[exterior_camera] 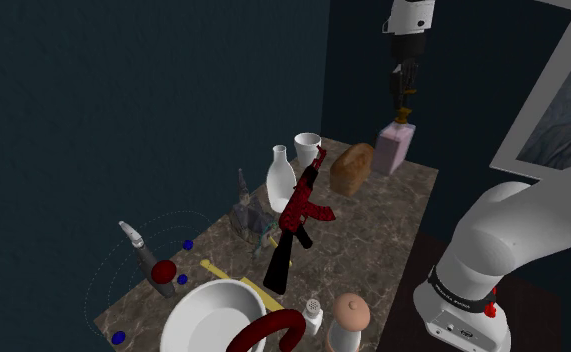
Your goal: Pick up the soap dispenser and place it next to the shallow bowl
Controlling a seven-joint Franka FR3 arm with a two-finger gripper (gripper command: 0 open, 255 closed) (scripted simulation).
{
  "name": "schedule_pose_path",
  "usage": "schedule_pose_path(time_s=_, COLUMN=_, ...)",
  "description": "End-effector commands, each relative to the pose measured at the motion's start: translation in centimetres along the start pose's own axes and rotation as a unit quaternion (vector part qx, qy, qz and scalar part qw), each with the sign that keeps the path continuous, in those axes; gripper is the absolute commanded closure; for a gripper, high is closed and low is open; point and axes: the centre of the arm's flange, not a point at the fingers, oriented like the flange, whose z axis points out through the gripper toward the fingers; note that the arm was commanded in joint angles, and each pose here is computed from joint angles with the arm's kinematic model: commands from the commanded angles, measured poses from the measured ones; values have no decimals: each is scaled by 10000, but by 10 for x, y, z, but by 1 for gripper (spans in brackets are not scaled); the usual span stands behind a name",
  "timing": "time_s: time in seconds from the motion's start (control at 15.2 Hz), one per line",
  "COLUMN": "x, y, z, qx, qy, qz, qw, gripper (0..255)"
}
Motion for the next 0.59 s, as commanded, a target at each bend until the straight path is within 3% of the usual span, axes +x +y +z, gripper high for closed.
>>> schedule_pose_path(time_s=0.0, x=-1, y=0, z=-12, qx=0, qy=-1, qz=0, qw=10000, gripper=255)
schedule_pose_path(time_s=0.53, x=-7, y=-1, z=-54, qx=0, qy=-1, qz=0, qw=10000, gripper=255)
